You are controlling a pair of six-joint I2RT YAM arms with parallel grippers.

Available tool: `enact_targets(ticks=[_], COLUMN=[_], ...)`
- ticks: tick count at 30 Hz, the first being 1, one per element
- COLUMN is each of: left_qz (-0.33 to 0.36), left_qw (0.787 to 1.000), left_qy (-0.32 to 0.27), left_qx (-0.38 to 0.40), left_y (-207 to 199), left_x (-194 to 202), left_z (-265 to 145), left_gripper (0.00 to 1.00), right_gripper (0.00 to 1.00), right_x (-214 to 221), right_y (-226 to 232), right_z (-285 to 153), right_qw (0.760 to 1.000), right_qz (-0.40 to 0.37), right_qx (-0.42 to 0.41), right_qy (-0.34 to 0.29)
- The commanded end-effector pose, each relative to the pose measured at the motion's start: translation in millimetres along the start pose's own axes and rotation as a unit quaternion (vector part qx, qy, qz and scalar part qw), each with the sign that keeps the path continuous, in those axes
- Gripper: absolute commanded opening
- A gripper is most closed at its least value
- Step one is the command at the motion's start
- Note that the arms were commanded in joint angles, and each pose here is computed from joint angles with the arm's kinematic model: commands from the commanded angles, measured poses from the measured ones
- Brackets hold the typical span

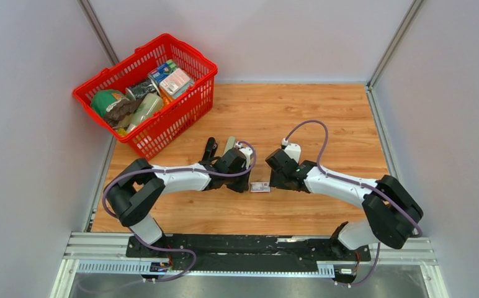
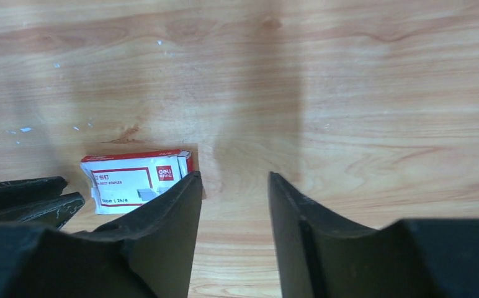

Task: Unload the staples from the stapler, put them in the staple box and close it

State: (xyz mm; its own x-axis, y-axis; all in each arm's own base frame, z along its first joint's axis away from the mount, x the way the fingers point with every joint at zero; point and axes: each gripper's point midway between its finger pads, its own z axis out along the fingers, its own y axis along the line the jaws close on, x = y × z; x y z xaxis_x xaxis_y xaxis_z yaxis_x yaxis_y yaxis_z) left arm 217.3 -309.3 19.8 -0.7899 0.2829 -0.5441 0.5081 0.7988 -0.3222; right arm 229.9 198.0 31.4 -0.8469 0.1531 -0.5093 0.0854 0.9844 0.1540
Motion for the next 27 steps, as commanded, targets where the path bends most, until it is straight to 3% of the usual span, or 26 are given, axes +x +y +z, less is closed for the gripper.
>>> enact_targets(ticks=[1, 8, 13, 15, 16, 20, 27], left_qz=[0.029, 0.044, 0.056, 0.06, 0.064, 0.069, 0.077], left_qw=[0.998, 0.995, 0.991, 0.988, 0.986, 0.978, 0.966], left_qy=[0.008, -0.033, -0.076, -0.101, -0.107, -0.15, -0.193], left_qx=[-0.062, -0.083, -0.093, -0.101, -0.11, -0.124, -0.156], left_y=[21.4, 21.9, 21.9, 23.1, 26.2, 29.1, 36.5], left_x=[1.6, -24.9, -43.4, -53.3, -54.9, -70.4, -85.6], left_z=[-18.1, -50.9, -76.9, -92.9, -97.2, -124.1, -166.5], left_gripper=[0.34, 0.52, 0.57, 0.67, 0.78, 0.81, 0.82], right_gripper=[0.52, 0.66, 0.84, 0.9, 0.93, 1.0, 1.0], right_x=[-40.9, -67.0, -84.2, -90.8, -93.8, -108.0, -134.7], right_y=[-2.6, -8.8, -12.9, -15.0, -16.4, -21.1, -32.4], right_z=[-23.7, -45.5, -62.8, -71.5, -76.2, -94.2, -124.9], right_qw=[0.998, 0.993, 0.989, 0.987, 0.986, 0.981, 0.97], right_qz=[0.007, 0.002, 0.0, 0.0, 0.0, 0.004, -0.005], right_qx=[0.011, 0.024, 0.025, 0.027, 0.028, 0.033, 0.058], right_qy=[-0.068, -0.111, -0.146, -0.158, -0.163, -0.19, -0.238])
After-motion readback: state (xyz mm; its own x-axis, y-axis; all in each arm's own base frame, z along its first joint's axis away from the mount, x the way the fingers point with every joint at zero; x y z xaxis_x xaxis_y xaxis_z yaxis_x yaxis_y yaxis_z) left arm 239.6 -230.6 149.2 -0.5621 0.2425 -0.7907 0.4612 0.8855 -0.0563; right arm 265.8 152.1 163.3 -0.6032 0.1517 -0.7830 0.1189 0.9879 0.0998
